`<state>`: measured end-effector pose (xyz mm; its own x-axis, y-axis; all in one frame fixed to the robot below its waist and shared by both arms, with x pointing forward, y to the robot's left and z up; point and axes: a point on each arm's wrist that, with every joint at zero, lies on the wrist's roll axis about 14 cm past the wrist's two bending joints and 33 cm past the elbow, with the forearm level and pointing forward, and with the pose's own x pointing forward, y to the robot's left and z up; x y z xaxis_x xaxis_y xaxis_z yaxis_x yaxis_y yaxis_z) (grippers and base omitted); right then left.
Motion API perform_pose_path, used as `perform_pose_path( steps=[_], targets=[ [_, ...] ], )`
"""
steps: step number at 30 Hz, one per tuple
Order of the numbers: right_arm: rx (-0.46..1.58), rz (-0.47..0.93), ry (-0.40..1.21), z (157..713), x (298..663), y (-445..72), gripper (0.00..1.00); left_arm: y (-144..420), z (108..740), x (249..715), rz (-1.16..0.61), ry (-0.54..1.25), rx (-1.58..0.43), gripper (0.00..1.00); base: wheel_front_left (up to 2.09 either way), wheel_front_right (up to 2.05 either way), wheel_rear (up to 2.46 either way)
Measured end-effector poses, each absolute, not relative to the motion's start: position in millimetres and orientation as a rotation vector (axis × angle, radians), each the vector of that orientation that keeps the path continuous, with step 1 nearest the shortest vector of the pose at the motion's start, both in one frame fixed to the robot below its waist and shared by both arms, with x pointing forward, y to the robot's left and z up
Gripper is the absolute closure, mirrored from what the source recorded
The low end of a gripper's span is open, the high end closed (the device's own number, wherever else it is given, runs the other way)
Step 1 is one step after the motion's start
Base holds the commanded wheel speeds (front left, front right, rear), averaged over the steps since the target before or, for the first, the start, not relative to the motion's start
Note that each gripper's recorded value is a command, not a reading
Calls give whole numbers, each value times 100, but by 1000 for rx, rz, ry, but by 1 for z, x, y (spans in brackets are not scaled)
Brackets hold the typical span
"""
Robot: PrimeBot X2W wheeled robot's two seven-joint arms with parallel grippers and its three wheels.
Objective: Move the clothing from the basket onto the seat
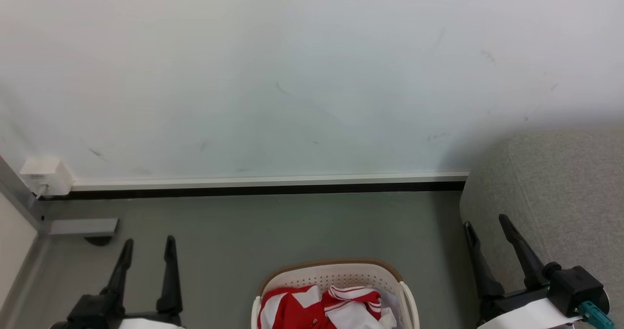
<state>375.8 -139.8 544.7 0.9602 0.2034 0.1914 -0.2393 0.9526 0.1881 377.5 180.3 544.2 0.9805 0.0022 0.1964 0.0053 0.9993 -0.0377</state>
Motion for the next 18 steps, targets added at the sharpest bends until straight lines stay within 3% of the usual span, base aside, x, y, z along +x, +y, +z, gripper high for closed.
perform_pose_path(
  steps=[18],
  targets=[
    [216,213,-161,541,380,-143,0,177,537,384,-11,-175,-47,0,0,0,0]
  ],
)
